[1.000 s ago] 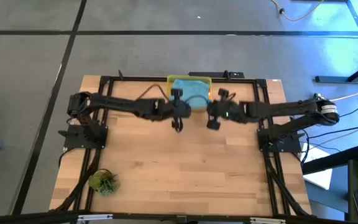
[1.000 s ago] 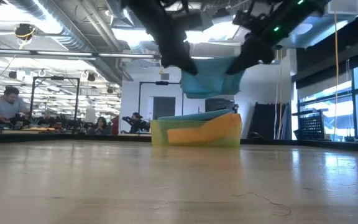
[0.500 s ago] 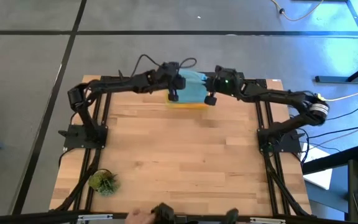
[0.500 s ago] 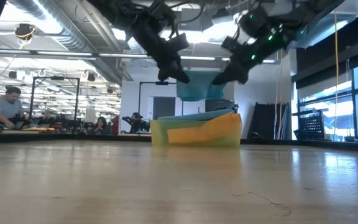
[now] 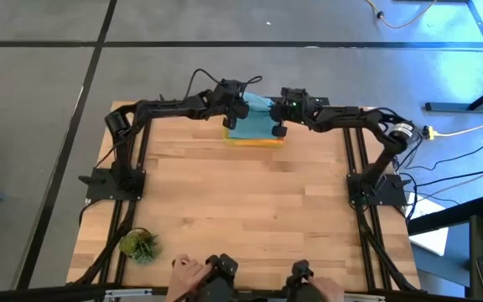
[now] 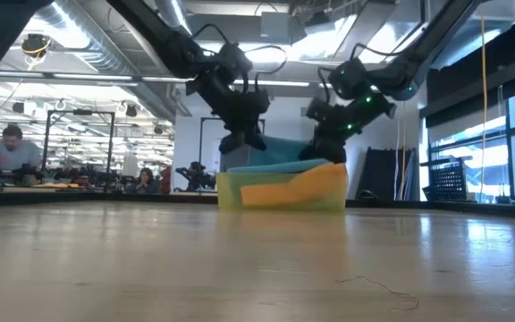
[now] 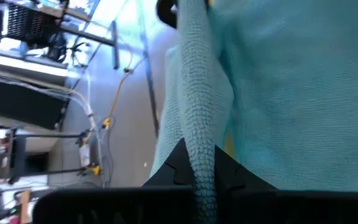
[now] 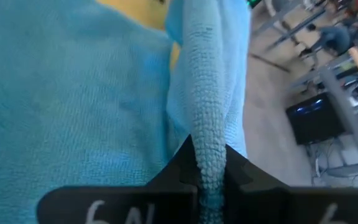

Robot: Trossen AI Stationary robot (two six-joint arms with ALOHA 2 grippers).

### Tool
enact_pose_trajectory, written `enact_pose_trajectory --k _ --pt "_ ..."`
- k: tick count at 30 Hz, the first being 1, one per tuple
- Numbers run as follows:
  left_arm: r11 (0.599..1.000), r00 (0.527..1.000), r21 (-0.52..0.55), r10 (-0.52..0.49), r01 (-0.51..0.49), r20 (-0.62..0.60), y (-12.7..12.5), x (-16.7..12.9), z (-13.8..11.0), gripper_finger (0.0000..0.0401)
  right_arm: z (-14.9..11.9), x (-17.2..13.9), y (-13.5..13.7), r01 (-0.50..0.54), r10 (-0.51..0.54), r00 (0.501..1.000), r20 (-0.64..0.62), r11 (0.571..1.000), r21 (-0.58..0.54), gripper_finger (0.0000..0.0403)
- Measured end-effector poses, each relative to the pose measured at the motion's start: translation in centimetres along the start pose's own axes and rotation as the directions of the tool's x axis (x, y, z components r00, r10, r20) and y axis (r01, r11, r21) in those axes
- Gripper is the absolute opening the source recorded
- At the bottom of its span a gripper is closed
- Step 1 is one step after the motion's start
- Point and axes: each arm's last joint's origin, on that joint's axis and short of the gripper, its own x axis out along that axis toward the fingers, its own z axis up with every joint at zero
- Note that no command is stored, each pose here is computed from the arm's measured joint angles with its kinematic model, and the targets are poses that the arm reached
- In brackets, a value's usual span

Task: Fold microfiber towels
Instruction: Put the blue microfiber cloth into the yellow bin

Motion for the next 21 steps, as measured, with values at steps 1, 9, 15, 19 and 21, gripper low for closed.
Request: enact_pose_trajectory --k 1,9,15,19,21 --pt "1.000 1.000 -0.001 0.011 -0.011 -0.002 0.0 0.2 -0.1 0.0000 -0.2 0.4 0.0 -0.010 0.010 1.000 -0.015 1.000 0.002 0.0015" --pt "0.989 0.990 0.017 -0.144 0.144 -0.013 -1.6 0.8 -0.7 0.0002 -0.8 1.2 0.7 -0.112 0.112 0.993 -0.028 0.993 0.024 0.0028" --pt "0.963 0.961 -0.051 -0.269 0.266 -0.065 -3.0 0.8 -1.5 0.0034 -1.3 1.0 1.8 -0.253 0.258 0.966 -0.035 0.962 0.105 0.0069" --pt "0.944 0.944 -0.064 -0.326 0.323 -0.046 -3.4 0.7 -1.5 0.0070 -1.6 0.8 2.6 -0.309 0.320 0.944 -0.082 0.943 0.122 0.0103" --pt "0.928 0.933 -0.105 -0.360 0.356 -0.020 -3.6 0.6 -1.4 0.0092 -1.7 0.7 2.8 -0.327 0.342 0.935 -0.090 0.933 0.149 0.0128"
